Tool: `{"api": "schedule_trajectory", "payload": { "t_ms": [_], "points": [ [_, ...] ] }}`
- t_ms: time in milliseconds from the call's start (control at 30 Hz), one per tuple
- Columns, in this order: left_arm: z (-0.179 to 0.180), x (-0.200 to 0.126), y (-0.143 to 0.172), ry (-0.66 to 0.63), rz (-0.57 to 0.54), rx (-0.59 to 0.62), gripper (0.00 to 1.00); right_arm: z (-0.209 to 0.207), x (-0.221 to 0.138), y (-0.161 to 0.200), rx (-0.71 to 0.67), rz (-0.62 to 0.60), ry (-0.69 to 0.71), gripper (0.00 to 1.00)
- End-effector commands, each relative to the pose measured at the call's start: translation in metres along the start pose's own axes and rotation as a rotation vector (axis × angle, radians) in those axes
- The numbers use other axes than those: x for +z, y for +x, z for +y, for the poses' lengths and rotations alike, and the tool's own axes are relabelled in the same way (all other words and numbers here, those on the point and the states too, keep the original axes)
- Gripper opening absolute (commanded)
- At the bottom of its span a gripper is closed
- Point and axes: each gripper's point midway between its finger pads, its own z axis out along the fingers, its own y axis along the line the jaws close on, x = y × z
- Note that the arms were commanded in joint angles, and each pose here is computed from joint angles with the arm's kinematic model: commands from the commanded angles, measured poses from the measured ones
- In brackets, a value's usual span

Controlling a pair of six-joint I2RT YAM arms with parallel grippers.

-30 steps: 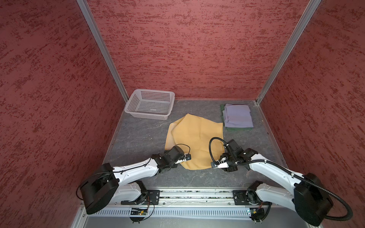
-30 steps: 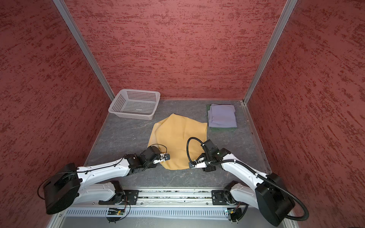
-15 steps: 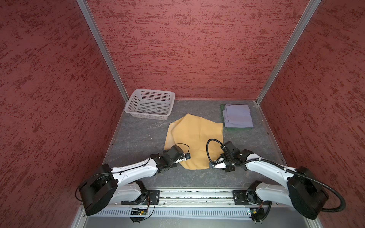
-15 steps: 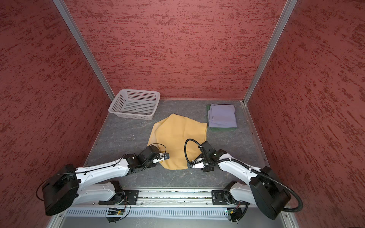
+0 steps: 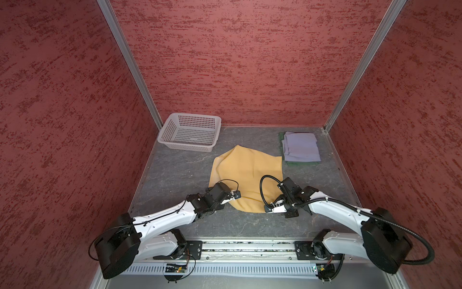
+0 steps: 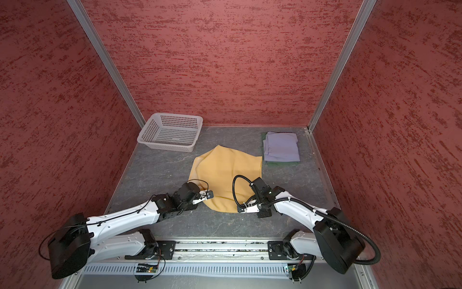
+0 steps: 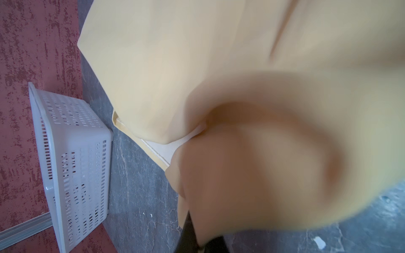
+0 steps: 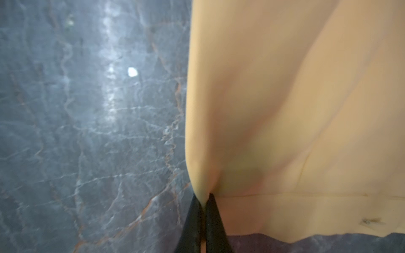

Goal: Fold and stack skirts
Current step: Fold the skirt at the center of the table.

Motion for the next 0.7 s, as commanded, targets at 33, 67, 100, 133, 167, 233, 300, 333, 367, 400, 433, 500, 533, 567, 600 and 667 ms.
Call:
{"api": "schedule_trajectory", "payload": {
  "t_ms": [33, 67, 100, 133, 167, 233, 300, 333, 367, 400, 433, 500, 533, 567, 600, 667],
  "points": [
    [0.022, -0.018, 0.007, -0.035, 0.068, -0.058, 0.0, 0.019, -0.032, 0.0, 0.053, -0.009, -0.046, 0.0],
    [0.023, -0.022, 0.008, -0.028, 0.084, -0.062, 0.0, 0.022, -0.038, 0.0, 0.066, -0.014, -0.053, 0.0],
    [0.025, -0.026, 0.008, -0.024, 0.096, -0.067, 0.0, 0.025, -0.045, -0.001, 0.08, -0.021, -0.055, 0.0],
    [0.025, -0.029, 0.008, -0.015, 0.106, -0.067, 0.0, 0.027, -0.049, -0.002, 0.092, -0.031, -0.062, 0.0],
    [0.025, -0.033, 0.009, -0.005, 0.12, -0.064, 0.0, 0.031, -0.055, -0.004, 0.102, -0.041, -0.072, 0.0],
    [0.025, -0.04, 0.011, 0.009, 0.146, -0.064, 0.0, 0.035, -0.064, -0.007, 0.125, -0.062, -0.082, 0.0],
    [0.028, -0.046, 0.01, 0.017, 0.173, -0.071, 0.0, 0.036, -0.074, -0.012, 0.138, -0.087, -0.09, 0.0],
    [0.031, -0.048, 0.009, 0.011, 0.184, -0.072, 0.0, 0.034, -0.078, -0.014, 0.142, -0.096, -0.082, 0.0],
    [0.035, -0.05, 0.008, 0.003, 0.189, -0.073, 0.0, 0.032, -0.082, -0.017, 0.144, -0.109, -0.074, 0.0],
    [0.04, -0.051, 0.005, -0.008, 0.184, -0.076, 0.0, 0.028, -0.085, -0.02, 0.146, -0.121, -0.062, 0.0],
    [0.047, -0.053, -0.001, -0.021, 0.164, -0.085, 0.0, 0.022, -0.089, -0.025, 0.141, -0.139, -0.044, 0.0],
    [0.063, -0.054, -0.014, -0.037, 0.102, -0.139, 0.0, 0.009, -0.093, -0.029, 0.13, -0.153, 0.007, 0.0],
    [0.072, -0.053, -0.02, -0.045, 0.07, -0.173, 0.0, 0.0, -0.094, -0.03, 0.13, -0.157, 0.039, 0.0],
    [0.08, -0.053, -0.025, -0.046, 0.044, -0.202, 0.0, -0.008, -0.096, -0.031, 0.133, -0.161, 0.066, 0.0],
    [0.085, -0.051, -0.028, -0.046, 0.024, -0.222, 0.0, -0.014, -0.098, -0.031, 0.138, -0.168, 0.086, 0.0],
    [0.095, -0.045, -0.031, -0.041, 0.002, -0.262, 0.0, -0.03, -0.102, -0.032, 0.145, -0.179, 0.123, 0.0]
  ]
}}
